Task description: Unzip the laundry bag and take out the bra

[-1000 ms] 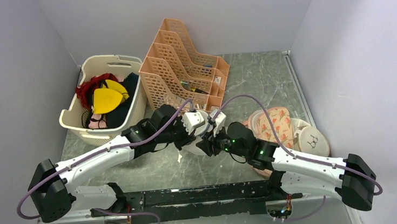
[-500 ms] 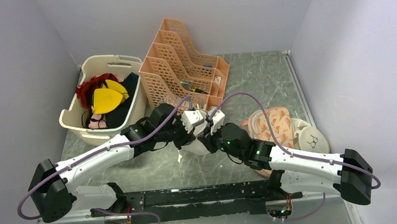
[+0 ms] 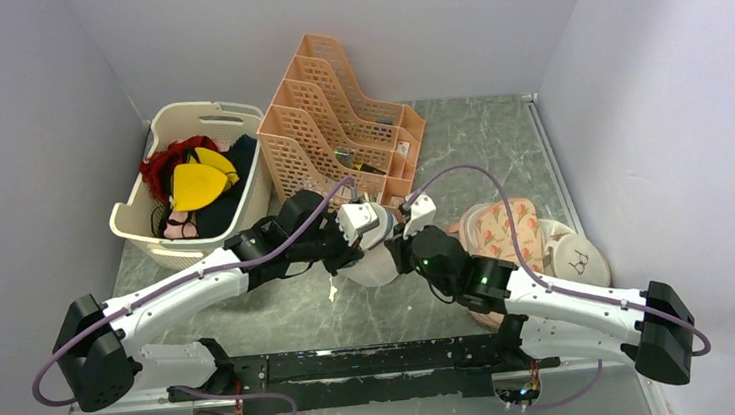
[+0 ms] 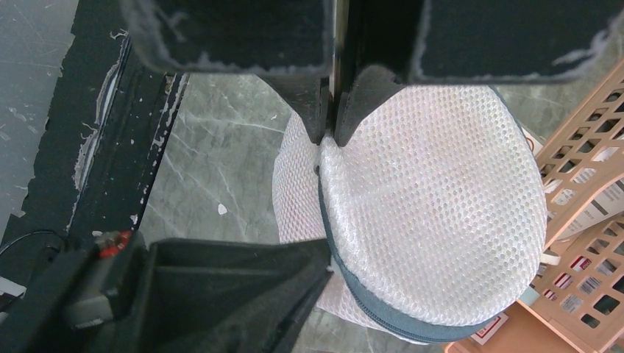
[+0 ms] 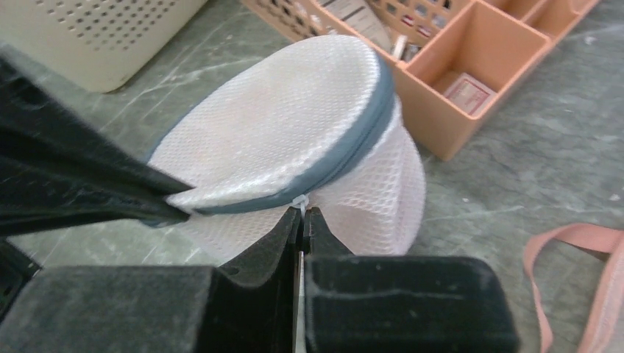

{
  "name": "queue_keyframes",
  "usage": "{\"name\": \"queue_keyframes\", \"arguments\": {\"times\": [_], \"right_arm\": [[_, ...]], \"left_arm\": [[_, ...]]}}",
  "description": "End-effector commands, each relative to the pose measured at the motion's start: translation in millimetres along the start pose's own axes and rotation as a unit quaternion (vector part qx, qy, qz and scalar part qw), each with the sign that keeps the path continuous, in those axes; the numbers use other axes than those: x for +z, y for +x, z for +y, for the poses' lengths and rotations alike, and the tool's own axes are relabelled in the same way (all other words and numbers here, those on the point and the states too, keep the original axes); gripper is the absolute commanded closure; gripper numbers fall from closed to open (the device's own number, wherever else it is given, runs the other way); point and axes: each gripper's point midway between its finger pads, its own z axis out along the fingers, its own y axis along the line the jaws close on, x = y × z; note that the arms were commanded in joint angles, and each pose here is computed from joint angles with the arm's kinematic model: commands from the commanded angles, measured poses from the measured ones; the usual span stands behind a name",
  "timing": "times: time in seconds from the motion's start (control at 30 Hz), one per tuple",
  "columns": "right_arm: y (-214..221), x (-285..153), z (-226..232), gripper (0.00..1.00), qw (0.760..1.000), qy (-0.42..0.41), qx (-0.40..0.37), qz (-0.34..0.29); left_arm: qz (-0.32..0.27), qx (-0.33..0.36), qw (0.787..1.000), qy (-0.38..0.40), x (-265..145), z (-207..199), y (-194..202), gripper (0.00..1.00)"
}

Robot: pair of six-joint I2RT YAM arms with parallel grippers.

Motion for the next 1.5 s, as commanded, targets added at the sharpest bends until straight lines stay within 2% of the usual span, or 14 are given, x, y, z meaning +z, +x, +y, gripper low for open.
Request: {"name": "queue_keyframes", "arguments": {"times": [0.0, 0.13, 0.2, 0.33, 0.43, 0.57, 0.6, 0.63, 0.67, 0.7, 0.77, 0.9, 1.2, 1.47], "right_arm": [[-4, 2, -42, 1.0, 0.994, 0.106, 0.017, 0.006], [0, 12, -77, 1.0, 0.991, 0.117, 0.065, 0.032], [-3, 15, -73, 1.0, 0.995, 0.055, 0.082, 0.032], [-15, 3, -20, 1.0, 0.99, -0.125, 0.057, -0.012], [-16, -5, -1, 1.0, 0.981, -0.182, 0.06, -0.018], [-10, -8, 15, 1.0, 0.972, -0.227, 0.059, 0.005], [-8, -8, 17, 1.0, 0.971, -0.23, 0.059, 0.011], [-7, -8, 18, 1.0, 0.971, -0.231, 0.059, 0.015], [-7, -8, 20, 1.0, 0.971, -0.231, 0.061, 0.016], [-7, -9, 22, 1.0, 0.97, -0.233, 0.062, 0.015], [-9, -12, 29, 1.0, 0.968, -0.243, 0.066, 0.011], [-13, -14, 41, 1.0, 0.966, -0.246, 0.074, 0.005], [-14, -13, 54, 1.0, 0.974, -0.219, 0.053, 0.006], [-22, -17, 54, 1.0, 0.974, -0.219, 0.064, -0.012]], "left_arm": [[-0.01, 0.01, 1.0, 0.014, -3, -5, -9, 0.93], [-0.011, 0.012, 1.0, 0.01, -4, -3, -9, 0.93], [-0.012, 0.013, 1.0, 0.012, -5, -4, -10, 0.93], [-0.013, 0.013, 1.0, 0.013, -5, -5, -9, 0.93], [-0.011, 0.012, 1.0, 0.013, -5, -5, -9, 0.91], [-0.008, 0.019, 0.999, 0.041, -6, -14, -11, 0.66], [-0.013, 0.026, 0.998, 0.062, -10, -21, -14, 0.54], [-0.022, 0.032, 0.996, 0.083, -14, -29, -19, 0.31], [-0.036, 0.036, 0.993, 0.108, -17, -38, -24, 0.18], [-0.048, 0.038, 0.991, 0.12, -20, -43, -27, 0.12], [-0.066, 0.035, 0.989, 0.125, -23, -47, -32, 0.07], [-0.079, 0.005, 0.993, 0.083, -20, -33, -43, 0.09], [-0.012, -0.005, 1.0, -0.017, -8, 6, -25, 0.44], [0.011, 0.007, 1.0, -0.002, -6, 1, -11, 0.41]]}}
